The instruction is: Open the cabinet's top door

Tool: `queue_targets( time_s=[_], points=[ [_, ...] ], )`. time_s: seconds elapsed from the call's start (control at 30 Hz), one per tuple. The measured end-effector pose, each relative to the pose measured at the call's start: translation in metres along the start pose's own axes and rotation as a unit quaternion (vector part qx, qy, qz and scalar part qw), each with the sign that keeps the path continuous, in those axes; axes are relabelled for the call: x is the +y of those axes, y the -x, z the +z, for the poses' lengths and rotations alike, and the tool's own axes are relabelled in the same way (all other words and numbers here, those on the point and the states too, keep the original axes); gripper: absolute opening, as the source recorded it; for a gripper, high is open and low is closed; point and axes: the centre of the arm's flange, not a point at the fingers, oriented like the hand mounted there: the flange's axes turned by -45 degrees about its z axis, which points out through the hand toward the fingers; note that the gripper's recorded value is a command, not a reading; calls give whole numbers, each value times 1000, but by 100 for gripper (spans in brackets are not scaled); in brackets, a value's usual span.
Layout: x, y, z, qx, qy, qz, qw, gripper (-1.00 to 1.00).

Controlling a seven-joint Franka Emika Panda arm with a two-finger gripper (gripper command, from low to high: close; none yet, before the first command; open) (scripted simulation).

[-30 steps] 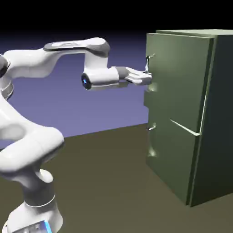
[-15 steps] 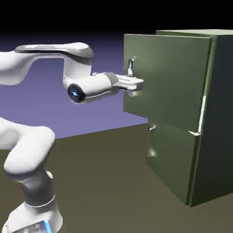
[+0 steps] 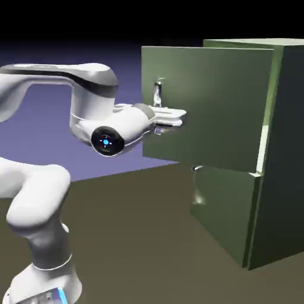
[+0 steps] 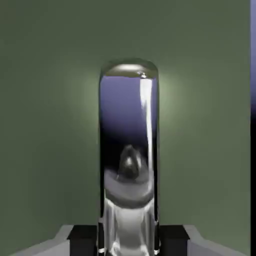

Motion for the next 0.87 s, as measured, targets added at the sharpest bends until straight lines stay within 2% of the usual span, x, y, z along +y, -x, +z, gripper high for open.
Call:
queue_targets(
  time_s=[0.5, 0.87],
  points=[
    [-83, 0, -103, 0, 206, 0, 979, -100],
    [-151, 0, -146, 0, 326, 0, 945, -100]
  ],
)
